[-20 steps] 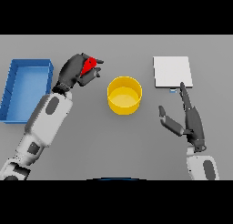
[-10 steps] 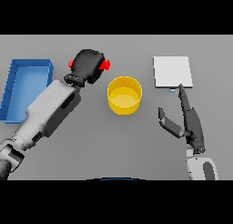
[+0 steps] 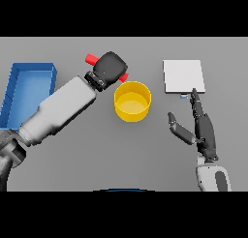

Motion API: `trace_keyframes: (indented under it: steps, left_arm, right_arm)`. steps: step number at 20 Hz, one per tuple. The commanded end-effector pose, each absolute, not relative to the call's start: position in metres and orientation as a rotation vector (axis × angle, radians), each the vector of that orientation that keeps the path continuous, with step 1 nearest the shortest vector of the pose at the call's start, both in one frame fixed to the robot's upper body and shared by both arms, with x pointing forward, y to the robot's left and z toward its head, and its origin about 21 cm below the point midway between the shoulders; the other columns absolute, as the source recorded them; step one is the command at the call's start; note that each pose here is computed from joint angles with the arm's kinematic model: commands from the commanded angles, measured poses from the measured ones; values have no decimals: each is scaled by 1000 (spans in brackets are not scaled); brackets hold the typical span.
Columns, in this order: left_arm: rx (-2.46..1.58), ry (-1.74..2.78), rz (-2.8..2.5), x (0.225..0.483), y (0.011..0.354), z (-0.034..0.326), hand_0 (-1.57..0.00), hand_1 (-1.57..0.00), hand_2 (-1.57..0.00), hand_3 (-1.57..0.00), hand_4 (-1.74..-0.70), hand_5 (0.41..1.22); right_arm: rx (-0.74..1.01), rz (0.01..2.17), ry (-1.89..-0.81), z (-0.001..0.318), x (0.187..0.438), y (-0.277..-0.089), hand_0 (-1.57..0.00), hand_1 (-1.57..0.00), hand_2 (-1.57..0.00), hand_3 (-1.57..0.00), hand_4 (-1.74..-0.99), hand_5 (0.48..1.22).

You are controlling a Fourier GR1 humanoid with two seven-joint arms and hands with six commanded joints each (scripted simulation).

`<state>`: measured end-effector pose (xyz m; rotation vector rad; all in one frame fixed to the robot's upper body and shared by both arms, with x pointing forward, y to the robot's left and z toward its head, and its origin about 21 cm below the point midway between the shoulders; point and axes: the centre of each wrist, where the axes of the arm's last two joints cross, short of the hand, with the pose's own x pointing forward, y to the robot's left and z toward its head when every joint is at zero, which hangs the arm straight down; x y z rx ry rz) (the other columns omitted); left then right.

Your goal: Pick up the red beaker and tilt it to pour out 1 green nut into yellow bowl. Pick up the yellow bowl and place it on the metallic measuring scale.

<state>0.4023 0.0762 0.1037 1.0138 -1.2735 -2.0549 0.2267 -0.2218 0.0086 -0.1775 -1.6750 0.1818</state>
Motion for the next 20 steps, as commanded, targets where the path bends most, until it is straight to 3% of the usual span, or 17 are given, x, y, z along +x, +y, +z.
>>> trace_keyframes:
  steps: [1,8,12,20]
  left_arm:
    - [1033,-1258,-2109,401,74,100,-1571,-1571,-1571,-1451,-1723,1218]
    - [1193,-1066,-2409,400,56,102,-1571,-1571,-1571,-1546,-1737,1220]
    - [1288,-1042,-2495,406,49,108,-1571,-1571,-1571,-1561,-1739,1221]
    - [1421,-848,-2742,408,29,116,-1571,-1571,-1571,-1569,-1734,1221]
  right_arm:
    - [-171,176,-1683,6,224,-222,1,1,1,1,-1294,653]
    - [-203,185,-1676,4,223,-225,1,1,1,1,-1288,627]
    - [-225,187,-1655,0,229,-216,1,1,1,1,-1276,593]
    - [-254,215,-1670,2,225,-219,1,1,1,1,-1204,591]
